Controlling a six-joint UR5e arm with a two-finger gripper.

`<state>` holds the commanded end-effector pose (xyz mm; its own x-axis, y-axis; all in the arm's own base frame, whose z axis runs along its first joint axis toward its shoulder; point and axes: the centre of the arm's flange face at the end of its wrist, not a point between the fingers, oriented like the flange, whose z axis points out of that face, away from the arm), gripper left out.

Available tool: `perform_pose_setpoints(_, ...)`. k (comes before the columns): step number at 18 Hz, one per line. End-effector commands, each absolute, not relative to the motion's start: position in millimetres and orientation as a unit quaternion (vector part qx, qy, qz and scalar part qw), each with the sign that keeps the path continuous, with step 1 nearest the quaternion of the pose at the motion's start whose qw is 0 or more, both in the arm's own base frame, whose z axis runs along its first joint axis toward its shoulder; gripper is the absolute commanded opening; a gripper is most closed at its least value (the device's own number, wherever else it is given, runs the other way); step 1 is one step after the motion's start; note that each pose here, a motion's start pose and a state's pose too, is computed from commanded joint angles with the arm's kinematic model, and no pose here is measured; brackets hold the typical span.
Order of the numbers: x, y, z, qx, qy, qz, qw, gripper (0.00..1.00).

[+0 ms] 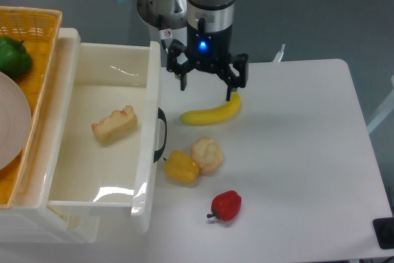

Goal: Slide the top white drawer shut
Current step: 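Move the gripper away from the drawer and lower it over the table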

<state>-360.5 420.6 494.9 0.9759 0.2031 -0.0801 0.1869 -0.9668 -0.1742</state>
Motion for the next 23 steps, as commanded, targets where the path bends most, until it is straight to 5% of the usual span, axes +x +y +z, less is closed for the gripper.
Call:
perform_pose_setpoints(15, -417.4, 373.1, 464.7, -0.989, -0.132, 0.055, 0.033, 1.00)
perform_pose_setpoints(23, -437.9, 364.3, 406.5, -0.983, -0.182, 0.015, 0.003, 1.00)
